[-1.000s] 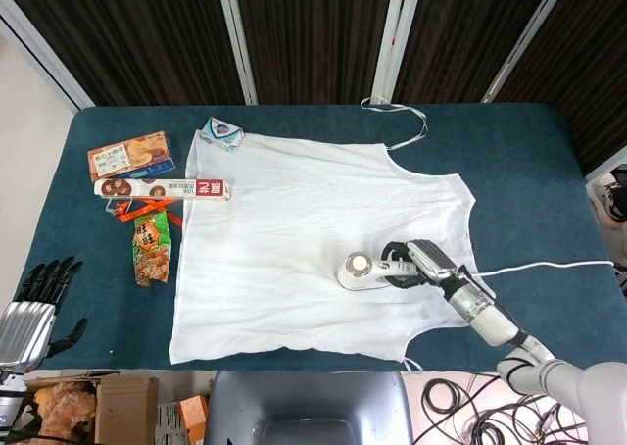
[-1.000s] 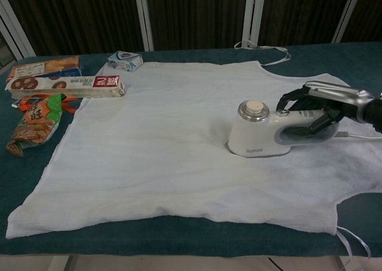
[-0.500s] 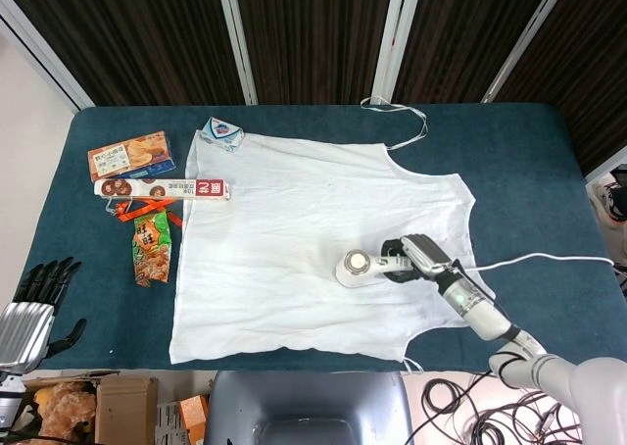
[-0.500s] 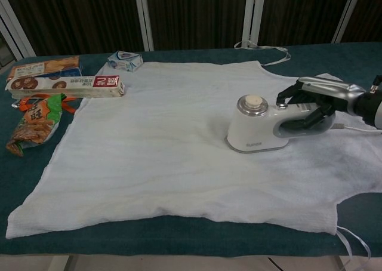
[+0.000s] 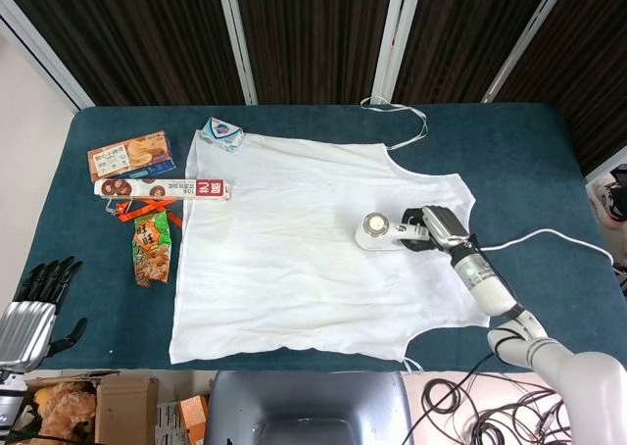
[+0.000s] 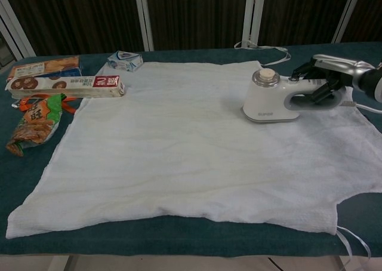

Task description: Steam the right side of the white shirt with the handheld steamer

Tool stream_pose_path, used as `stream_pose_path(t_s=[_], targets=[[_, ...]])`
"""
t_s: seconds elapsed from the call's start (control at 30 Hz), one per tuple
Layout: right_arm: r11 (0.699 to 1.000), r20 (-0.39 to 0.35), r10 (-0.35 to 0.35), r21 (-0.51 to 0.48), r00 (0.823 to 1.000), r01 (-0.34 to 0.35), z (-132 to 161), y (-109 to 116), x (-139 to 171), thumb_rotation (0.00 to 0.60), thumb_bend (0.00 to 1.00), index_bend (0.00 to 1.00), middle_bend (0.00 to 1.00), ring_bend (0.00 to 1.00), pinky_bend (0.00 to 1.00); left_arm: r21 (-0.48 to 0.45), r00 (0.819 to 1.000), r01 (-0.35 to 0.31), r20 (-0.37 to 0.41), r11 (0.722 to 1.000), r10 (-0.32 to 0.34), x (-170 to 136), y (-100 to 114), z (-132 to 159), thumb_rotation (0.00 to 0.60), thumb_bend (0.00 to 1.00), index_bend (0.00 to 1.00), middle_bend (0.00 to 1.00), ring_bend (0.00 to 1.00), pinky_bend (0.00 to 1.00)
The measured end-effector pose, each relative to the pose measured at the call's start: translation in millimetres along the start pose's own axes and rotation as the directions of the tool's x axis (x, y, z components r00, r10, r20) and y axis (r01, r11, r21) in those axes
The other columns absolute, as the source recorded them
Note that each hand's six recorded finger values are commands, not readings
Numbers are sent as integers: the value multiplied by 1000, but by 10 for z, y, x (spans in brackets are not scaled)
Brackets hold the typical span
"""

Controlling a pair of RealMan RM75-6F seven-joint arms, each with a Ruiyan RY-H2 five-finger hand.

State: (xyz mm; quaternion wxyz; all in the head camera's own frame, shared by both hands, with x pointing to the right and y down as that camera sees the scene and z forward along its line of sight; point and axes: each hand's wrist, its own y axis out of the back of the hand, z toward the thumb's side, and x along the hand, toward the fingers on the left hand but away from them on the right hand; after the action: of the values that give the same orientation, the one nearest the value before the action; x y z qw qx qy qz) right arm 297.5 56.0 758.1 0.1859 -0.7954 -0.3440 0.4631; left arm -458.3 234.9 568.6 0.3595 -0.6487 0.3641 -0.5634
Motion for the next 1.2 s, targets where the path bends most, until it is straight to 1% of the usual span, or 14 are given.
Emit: stream_pose_path(t_s=[0.1,0.23,0.4,0.53,0.7,0.87,0.93,1.03,1.2], targets=[[1000,10,4,-4,1000,-4,10,-18,-64,600,777,1000,1000,1000,1000,0,1000,-2,-2,1000,2,8,5,-5,600,344,0,40,7,50],[1000,5,26,11,1000,-26,31,-116,-87,600,777,1000,1000,1000,1000,-2,1000,-6,-6,1000,6,8,15,-17,600,344,0,39,6,49],[999,-20,49,14,999,-49,76,-204,-54,600,777,1000,1000,1000,1000,-2,1000,-7,-7,1000,7,4,19,-19,600,344,0,39,6,49],[997,-58,74,19,996,-73,165,-288,-13,600,777,1000,1000,1000,1000,-3,1000,-9,-8,1000,9,3,23,-22,600,343,0,39,7,49],[992,-116,126,12,985,-125,344,-455,53,600,777,1000,1000,1000,1000,-3,1000,-6,-4,1000,6,11,18,-13,600,344,0,40,7,50],[983,-179,184,11,966,-185,556,-639,145,600,777,1000,1000,1000,1000,-5,1000,-7,-4,1000,7,10,23,-17,600,344,0,39,7,49],[981,-192,193,21,962,-192,605,-668,160,600,777,1000,1000,1000,1000,-6,1000,-5,-5,1000,5,12,19,-21,600,344,0,39,6,49],[981,-191,193,34,962,-190,632,-670,138,600,777,1000,1000,1000,1000,-6,1000,1,-7,1000,-1,20,8,-25,600,344,0,39,6,50],[985,-156,173,38,972,-170,600,-601,31,600,777,1000,1000,1000,1000,-6,1000,-1,-6,1000,1,23,12,-24,600,344,0,39,7,49]])
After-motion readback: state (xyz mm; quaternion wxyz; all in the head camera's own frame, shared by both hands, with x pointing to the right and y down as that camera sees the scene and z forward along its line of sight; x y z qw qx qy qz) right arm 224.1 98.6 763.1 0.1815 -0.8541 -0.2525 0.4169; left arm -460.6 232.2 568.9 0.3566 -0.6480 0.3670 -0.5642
